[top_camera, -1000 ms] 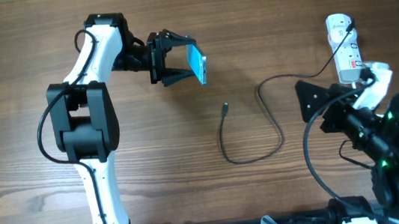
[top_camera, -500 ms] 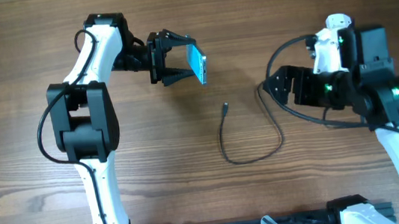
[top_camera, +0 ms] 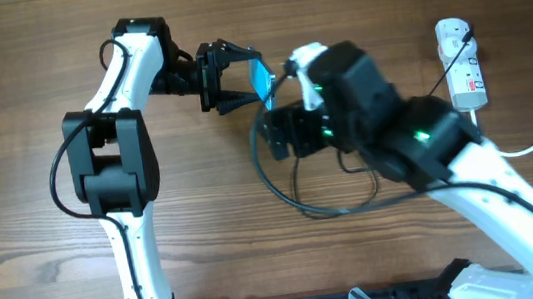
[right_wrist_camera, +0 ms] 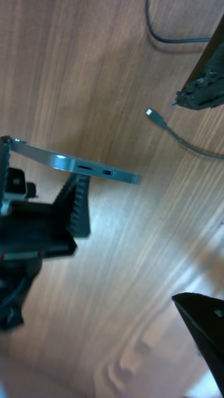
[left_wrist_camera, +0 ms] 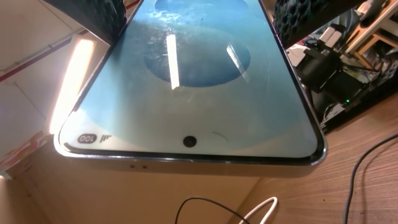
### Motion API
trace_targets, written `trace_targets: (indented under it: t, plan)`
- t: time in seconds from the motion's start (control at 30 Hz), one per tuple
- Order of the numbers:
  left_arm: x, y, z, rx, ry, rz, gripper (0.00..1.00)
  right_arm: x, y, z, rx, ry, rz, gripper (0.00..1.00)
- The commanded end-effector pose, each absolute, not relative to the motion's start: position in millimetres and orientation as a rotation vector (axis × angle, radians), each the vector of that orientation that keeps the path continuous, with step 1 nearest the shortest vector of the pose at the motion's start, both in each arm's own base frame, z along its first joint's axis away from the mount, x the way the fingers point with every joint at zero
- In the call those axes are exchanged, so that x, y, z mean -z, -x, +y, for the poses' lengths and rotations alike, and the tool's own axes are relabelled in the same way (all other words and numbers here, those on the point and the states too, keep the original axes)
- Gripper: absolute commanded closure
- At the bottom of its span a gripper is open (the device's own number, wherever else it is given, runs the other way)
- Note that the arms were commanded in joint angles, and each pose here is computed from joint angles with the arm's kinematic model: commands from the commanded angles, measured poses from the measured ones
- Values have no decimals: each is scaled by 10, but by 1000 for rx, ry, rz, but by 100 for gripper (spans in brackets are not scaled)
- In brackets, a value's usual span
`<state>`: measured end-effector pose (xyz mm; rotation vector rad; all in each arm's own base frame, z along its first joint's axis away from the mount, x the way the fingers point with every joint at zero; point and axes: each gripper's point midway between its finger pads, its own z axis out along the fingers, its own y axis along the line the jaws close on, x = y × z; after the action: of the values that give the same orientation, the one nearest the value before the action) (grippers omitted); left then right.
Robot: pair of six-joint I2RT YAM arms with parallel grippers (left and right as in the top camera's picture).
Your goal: Plug charger to phone and switch on socket
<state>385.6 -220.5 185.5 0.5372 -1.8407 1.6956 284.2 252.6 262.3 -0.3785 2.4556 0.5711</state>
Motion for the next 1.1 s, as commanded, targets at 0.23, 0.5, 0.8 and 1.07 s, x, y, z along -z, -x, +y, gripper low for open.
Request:
trace_targets:
  t: [0.23,0.5,0.8,1.07]
  plan:
    - [-1985,-3914,-2202,-1748,-538,-1814,28,-2459,-3326,2651,-427,246,2446,20]
    - [-1985,-3915,-2202,-1748,-538,-1813,28,-2379,-3386,2653,-395,238,2450,38]
    - [-1985,-3915,-2202,-1740,-548,-1806,28,-2221,-3504,2685,-349,226,2458,55]
    - [-1985,-3915,-2202,-1740,-548,-1806,28,-2255,-3571,2685,-349,178,2432,62]
